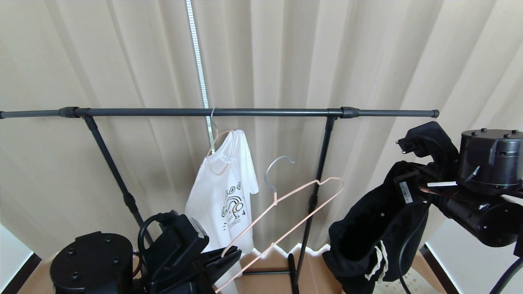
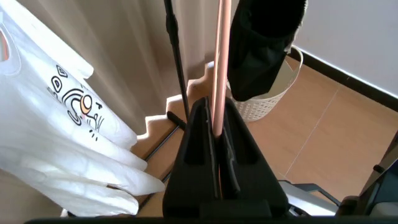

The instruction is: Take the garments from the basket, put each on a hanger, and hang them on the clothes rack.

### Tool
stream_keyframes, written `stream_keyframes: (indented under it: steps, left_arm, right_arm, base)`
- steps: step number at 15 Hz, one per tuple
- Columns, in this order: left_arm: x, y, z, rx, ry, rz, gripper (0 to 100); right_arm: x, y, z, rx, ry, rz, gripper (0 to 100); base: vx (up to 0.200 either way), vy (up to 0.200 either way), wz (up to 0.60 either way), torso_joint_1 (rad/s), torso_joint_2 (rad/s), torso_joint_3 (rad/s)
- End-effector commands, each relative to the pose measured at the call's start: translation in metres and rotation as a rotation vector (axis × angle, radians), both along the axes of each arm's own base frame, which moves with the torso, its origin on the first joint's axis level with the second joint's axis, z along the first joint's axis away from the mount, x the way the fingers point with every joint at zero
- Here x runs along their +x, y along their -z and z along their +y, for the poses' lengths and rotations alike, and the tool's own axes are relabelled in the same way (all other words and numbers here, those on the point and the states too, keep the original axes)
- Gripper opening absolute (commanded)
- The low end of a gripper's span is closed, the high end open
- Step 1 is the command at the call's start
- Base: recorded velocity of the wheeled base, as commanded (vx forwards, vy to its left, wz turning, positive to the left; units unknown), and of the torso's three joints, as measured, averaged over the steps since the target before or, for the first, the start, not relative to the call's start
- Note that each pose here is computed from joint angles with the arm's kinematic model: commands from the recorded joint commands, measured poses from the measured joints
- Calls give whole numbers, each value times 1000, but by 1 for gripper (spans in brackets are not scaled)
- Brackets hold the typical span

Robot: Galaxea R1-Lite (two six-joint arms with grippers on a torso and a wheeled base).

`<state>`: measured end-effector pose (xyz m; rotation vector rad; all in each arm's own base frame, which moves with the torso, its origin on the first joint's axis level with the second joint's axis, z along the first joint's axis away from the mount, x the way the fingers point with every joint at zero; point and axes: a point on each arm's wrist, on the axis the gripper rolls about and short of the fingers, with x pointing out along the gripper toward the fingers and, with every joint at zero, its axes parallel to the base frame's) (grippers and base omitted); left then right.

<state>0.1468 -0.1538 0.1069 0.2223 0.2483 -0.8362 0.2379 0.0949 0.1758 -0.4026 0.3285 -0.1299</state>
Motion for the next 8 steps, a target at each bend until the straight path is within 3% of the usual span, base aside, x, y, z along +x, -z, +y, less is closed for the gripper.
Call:
stream_keyframes:
  steps: [1, 3, 8]
  left_arm:
    - [-4, 3, 0, 4, 16, 5, 0]
    - [-9, 4, -3, 1, 42, 4, 0]
    - [-14, 16, -15, 4, 91, 13, 0]
  right_arm:
    - [10, 8, 3, -17, 14, 28, 0]
    - [17, 15, 5, -37, 52, 40, 0]
    - [25, 18, 13, -16, 59, -21, 0]
  base:
    - [0, 0, 0, 0, 0, 0]
    - [0, 0, 0, 0, 0, 0]
    - [0, 0, 0, 0, 0, 0]
